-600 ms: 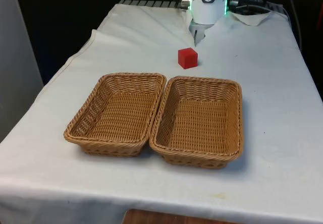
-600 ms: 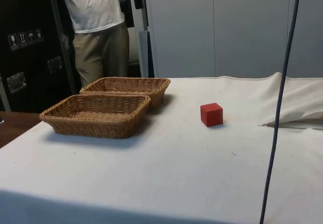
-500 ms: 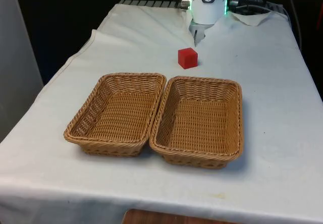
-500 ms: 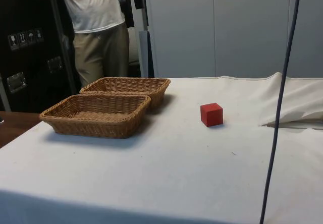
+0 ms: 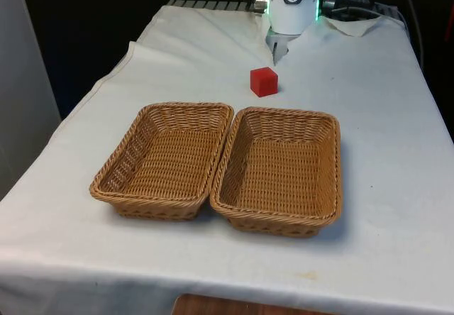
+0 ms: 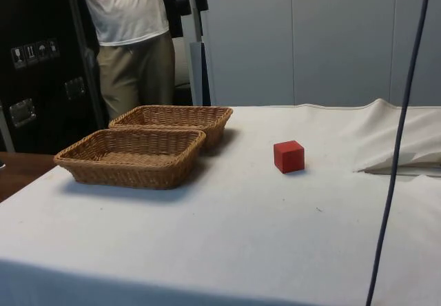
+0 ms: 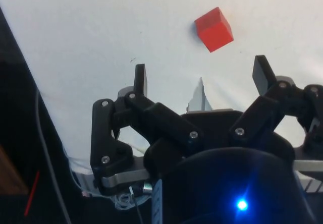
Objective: Pick up the red cube and place it into the right basket.
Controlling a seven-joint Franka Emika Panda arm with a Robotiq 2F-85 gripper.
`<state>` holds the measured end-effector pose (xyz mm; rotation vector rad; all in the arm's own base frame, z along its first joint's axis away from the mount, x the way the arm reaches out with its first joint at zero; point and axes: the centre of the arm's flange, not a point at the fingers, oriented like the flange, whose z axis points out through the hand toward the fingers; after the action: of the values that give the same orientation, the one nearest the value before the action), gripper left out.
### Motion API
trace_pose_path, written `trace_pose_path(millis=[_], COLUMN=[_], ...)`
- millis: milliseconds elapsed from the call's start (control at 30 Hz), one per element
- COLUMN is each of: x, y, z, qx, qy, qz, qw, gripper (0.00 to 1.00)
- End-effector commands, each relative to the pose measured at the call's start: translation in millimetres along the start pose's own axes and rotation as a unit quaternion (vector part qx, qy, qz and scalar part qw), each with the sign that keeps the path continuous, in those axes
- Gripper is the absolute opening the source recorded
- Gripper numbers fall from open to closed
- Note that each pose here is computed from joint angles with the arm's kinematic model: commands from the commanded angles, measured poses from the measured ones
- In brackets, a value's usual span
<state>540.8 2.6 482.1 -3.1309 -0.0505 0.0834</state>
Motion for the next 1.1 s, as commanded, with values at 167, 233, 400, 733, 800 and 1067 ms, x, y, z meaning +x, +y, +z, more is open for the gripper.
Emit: trace_pose_path(millis=[167, 233, 400, 733, 800, 1067], x=[-16.3, -21.5, -33.3, -58.9, -66.3, -81.7], y=[-0.1, 0.0, 0.7, 3.1, 4.1, 7.9], z=[2, 3, 5, 9, 12, 18], qx=[0.001, 0.003, 0.006, 0.014, 0.016, 0.021], qy=[0.020, 0.023, 0.032, 0.048, 0.052, 0.061], qz=[-0.001, -0.002, -0.005, -0.010, -0.012, -0.023], qw=[0.99980, 0.99973, 0.99944, 0.99869, 0.99841, 0.99768], gripper=[1.00, 1.00, 1.00, 1.00, 1.00, 1.00])
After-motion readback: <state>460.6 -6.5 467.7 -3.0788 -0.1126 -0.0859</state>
